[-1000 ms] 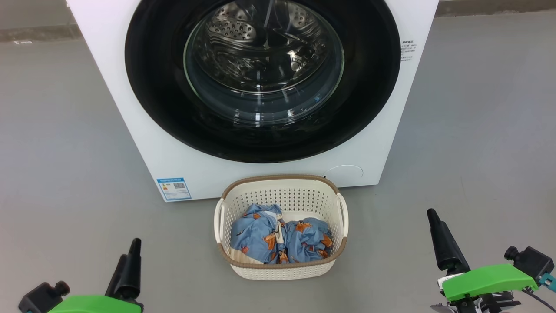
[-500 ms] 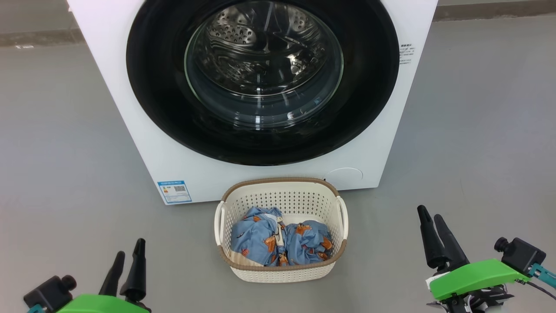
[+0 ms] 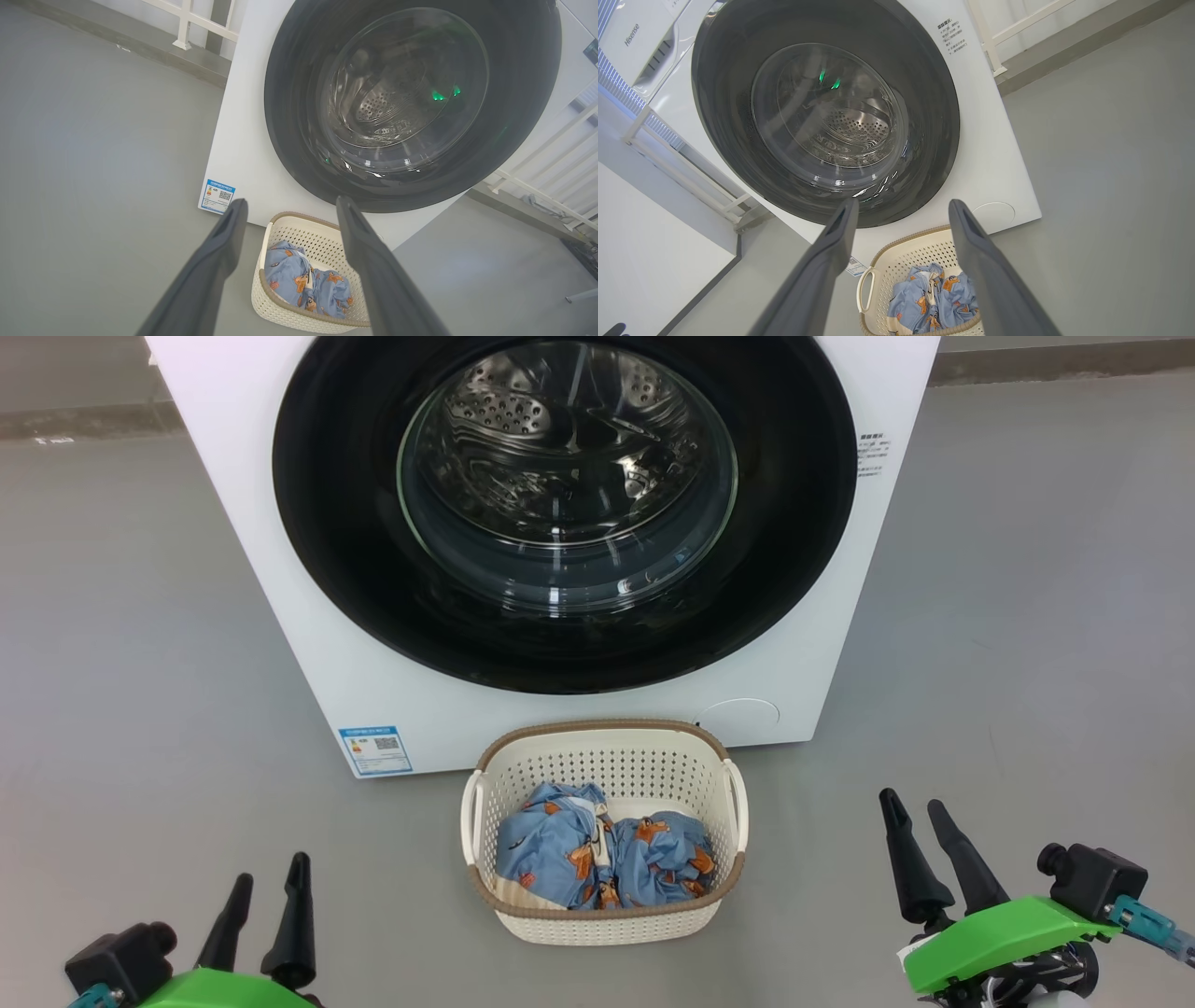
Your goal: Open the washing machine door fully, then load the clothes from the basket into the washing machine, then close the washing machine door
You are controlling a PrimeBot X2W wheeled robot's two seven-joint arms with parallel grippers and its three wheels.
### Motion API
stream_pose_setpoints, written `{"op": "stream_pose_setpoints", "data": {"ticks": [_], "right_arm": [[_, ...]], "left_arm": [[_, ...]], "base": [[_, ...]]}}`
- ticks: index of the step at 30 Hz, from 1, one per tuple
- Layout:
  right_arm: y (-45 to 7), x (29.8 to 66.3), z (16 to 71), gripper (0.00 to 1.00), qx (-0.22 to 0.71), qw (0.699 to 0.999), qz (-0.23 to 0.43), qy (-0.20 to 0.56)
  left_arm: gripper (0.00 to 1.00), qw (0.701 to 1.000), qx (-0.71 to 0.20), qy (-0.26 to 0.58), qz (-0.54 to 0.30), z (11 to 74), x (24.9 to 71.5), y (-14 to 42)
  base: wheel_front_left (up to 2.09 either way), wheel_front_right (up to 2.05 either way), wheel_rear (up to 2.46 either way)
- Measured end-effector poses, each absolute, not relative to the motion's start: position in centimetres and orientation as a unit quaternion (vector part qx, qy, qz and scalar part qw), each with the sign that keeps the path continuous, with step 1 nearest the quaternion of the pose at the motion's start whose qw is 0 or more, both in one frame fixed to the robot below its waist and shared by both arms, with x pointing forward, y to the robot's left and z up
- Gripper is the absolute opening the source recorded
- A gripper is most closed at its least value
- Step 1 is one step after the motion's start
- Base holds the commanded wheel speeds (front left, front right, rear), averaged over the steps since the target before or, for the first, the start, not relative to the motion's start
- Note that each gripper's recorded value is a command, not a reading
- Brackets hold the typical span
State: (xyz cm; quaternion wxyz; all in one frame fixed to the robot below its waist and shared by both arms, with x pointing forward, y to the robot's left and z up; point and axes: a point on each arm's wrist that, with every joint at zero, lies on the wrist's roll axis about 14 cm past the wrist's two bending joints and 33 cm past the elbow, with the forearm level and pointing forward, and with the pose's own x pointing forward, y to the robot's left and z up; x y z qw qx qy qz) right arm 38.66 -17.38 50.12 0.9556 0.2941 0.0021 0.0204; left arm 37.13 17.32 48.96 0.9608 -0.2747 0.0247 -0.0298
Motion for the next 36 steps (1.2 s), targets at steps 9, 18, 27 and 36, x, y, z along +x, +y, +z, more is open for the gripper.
{"op": "stream_pose_setpoints", "data": {"ticks": [9, 18, 27, 36], "right_arm": [[-17.1, 39.1, 50.9, 1.0, 0.236, 0.971, 0.031, -0.009], [-16.8, 39.1, 51.2, 1.0, 0.18, 0.983, 0.039, -0.014], [-16.9, 39.5, 51.9, 1.0, 0.123, 0.991, 0.043, -0.026], [-17.0, 39.6, 52.0, 1.0, 0.073, 0.996, 0.045, -0.029]], "left_arm": [[1.0, 0.976, -0.215, 0.019, -0.028, 49.0, 37.1, 17.8], [1.0, 0.986, -0.162, 0.007, -0.028, 49.3, 37.0, 17.9], [1.0, 0.995, -0.101, 0.003, -0.027, 49.4, 36.9, 18.3], [1.0, 0.998, -0.058, -0.003, -0.023, 49.5, 36.9, 18.5]], "base": [[0.0, 0.0, 0.0], [0.0, 0.0, 0.0], [0.0, 0.0, 0.0], [0.0, 0.0, 0.0]]}}
